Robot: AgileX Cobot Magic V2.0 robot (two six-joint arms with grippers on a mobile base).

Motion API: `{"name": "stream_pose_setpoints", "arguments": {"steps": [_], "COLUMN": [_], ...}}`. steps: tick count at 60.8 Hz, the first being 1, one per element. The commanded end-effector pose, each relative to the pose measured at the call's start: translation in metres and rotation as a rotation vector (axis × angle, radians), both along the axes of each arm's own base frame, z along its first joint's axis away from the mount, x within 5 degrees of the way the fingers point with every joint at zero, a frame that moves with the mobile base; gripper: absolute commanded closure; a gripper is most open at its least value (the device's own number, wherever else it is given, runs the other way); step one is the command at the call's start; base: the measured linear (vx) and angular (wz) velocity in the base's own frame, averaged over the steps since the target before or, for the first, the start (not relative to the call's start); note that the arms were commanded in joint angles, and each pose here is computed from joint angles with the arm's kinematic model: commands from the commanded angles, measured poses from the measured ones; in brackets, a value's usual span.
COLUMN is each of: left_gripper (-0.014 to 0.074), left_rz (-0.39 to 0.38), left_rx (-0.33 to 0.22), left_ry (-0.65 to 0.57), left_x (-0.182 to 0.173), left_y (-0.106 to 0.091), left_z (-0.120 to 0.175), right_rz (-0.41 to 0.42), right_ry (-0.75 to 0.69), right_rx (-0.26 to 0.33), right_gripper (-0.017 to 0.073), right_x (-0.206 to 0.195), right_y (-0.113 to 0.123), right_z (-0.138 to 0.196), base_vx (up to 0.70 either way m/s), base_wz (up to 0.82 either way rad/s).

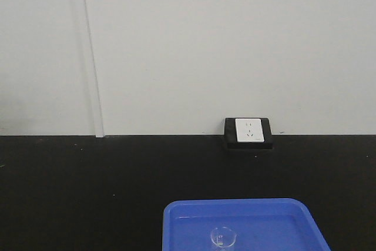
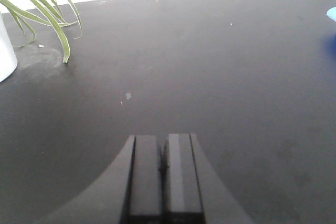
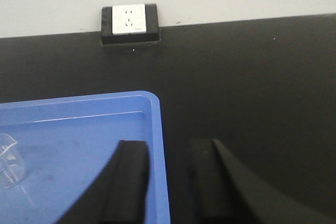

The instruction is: Move beaker to silver tray on left bench

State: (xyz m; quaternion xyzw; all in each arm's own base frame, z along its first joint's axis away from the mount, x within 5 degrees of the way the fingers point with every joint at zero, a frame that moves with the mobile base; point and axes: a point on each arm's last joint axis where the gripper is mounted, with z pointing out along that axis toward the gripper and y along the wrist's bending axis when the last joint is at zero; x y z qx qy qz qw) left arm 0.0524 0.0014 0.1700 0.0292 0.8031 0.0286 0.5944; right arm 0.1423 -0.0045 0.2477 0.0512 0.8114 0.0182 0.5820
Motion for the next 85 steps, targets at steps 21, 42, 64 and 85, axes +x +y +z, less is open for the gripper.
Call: {"name": "stream_pose_setpoints", "arguments": {"steps": [21, 42, 64, 85], "left_gripper": [0.0592, 0.0592, 0.0592, 0.0592], "left_rz": [-0.009, -0.009, -0.009, -0.009], "left_rx": [-0.005, -0.005, -0.005, -0.005], "left_ry": [-0.061, -0.061, -0.061, -0.061], "left_x": [0.002, 0.002, 0.002, 0.002], "left_y": [-0.001, -0.001, -0.001, -0.001], "left_z": [0.000, 0.000, 0.000, 0.000], "right_rz": [0.248, 0.654, 0.747, 0.732], "right_ry": [-0.087, -0.029, 0.001, -0.040], "right_rx": [-0.179, -0.168, -0.163, -0.129], "right_gripper": [0.0018, 0.0018, 0.0018, 0.0018], "right_x": [0.063, 0.113, 0.172, 0.220], "right_y": [0.017, 0.087, 0.130, 0.144], "right_z": [-0.021, -0.080, -0.112, -0.123], "base_vx": [0.00, 0.00, 0.00, 0.00], "base_wz": [0.00, 0.00, 0.00, 0.00]}}
